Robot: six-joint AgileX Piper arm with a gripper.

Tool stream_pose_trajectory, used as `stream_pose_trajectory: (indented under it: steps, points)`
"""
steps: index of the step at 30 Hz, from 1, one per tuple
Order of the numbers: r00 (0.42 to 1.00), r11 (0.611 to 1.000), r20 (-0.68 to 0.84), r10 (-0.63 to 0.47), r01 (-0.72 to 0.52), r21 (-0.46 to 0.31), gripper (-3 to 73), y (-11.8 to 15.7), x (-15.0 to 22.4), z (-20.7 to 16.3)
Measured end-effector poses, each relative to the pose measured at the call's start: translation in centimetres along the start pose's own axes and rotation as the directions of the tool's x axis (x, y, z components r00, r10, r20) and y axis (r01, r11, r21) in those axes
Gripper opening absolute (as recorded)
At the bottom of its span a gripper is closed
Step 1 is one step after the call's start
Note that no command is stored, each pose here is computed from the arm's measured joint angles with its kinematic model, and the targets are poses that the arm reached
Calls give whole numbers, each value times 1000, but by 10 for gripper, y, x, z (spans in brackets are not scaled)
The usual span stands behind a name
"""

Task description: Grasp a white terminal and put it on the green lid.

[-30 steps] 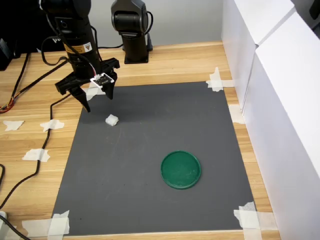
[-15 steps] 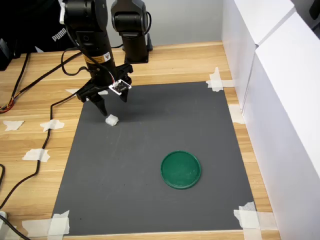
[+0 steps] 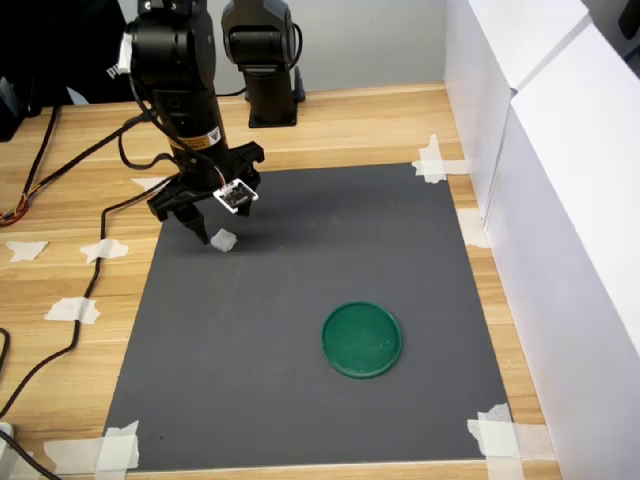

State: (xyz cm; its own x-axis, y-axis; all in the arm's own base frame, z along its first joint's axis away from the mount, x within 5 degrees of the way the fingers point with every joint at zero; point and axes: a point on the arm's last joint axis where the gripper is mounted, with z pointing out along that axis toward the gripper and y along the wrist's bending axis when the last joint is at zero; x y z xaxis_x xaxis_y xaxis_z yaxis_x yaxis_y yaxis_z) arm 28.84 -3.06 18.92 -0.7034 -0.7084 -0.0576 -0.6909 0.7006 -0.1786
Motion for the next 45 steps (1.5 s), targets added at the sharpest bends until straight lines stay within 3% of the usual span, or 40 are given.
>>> stream_pose_trajectory:
  steps: [23,28,38,45]
  points:
    - [1000,1000,3,24,-24,3,663,-10,2,18]
    - [1000,1000,3,24,-24,3,587,-10,2,18]
    - [1000,1000,0,30,-30,-10,298,-9,2,21]
    - [1000,999,-1,29,-29,-14,292,-9,2,19]
